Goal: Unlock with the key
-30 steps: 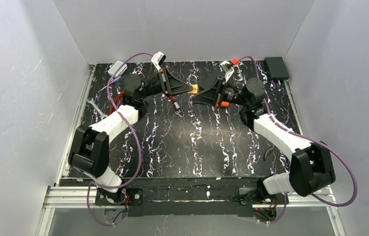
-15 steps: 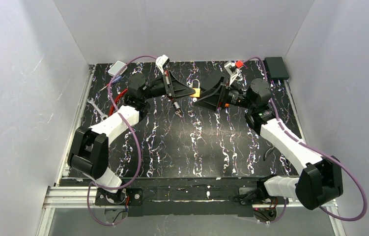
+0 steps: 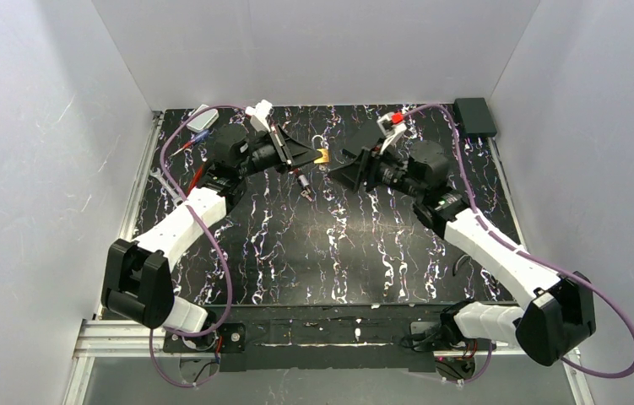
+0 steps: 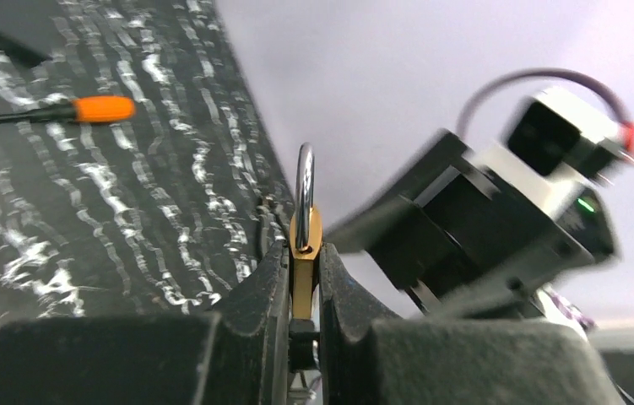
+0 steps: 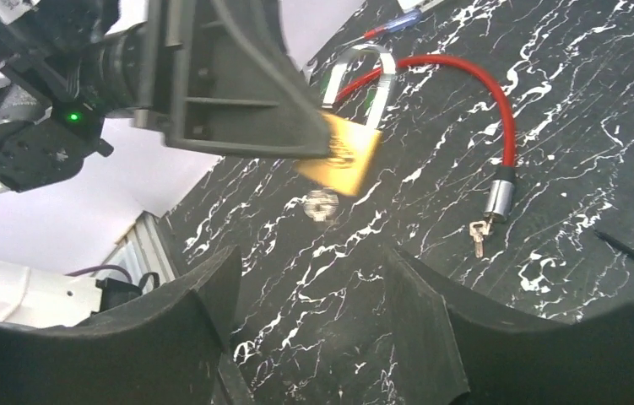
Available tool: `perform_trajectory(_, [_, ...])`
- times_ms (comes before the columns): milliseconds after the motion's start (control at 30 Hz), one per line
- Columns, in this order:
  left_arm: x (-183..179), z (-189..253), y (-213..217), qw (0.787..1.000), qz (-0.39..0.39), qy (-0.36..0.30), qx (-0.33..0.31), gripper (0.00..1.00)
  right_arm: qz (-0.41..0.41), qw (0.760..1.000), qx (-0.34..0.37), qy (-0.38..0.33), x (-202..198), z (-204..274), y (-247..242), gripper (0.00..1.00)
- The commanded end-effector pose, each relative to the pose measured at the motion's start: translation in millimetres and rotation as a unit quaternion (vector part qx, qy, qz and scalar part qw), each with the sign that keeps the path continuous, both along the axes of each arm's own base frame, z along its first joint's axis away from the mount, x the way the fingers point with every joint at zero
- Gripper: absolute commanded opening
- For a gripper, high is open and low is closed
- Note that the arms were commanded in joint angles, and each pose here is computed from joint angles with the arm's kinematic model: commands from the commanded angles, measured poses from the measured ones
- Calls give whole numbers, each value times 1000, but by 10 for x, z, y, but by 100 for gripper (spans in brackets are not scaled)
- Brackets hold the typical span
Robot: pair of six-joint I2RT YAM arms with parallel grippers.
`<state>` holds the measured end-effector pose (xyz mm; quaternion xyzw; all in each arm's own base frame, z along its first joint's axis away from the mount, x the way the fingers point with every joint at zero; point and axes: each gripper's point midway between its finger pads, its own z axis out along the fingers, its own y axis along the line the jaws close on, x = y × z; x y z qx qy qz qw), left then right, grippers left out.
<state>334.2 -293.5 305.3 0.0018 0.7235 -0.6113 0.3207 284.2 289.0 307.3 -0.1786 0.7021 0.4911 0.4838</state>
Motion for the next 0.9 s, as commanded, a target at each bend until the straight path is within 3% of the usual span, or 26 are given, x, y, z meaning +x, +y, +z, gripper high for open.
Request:
perform_trajectory(0, [144,-194,270,992,89,7,94,0,-57,995,-49,-68,40,280,122,68])
perform_trajectory(167, [229,-355,410,980,127,35,150,0,-66,990,-99,-79,47,206,385,65])
perform_trajectory(500, [204,-375,458,976,136,47,160,0,-94,977,-179,-70,100,-122,673,55])
perform_trajectory(867, [203,-388,462,976,135,53,163,0,-123,970,-202,-61,247,-292,747,49])
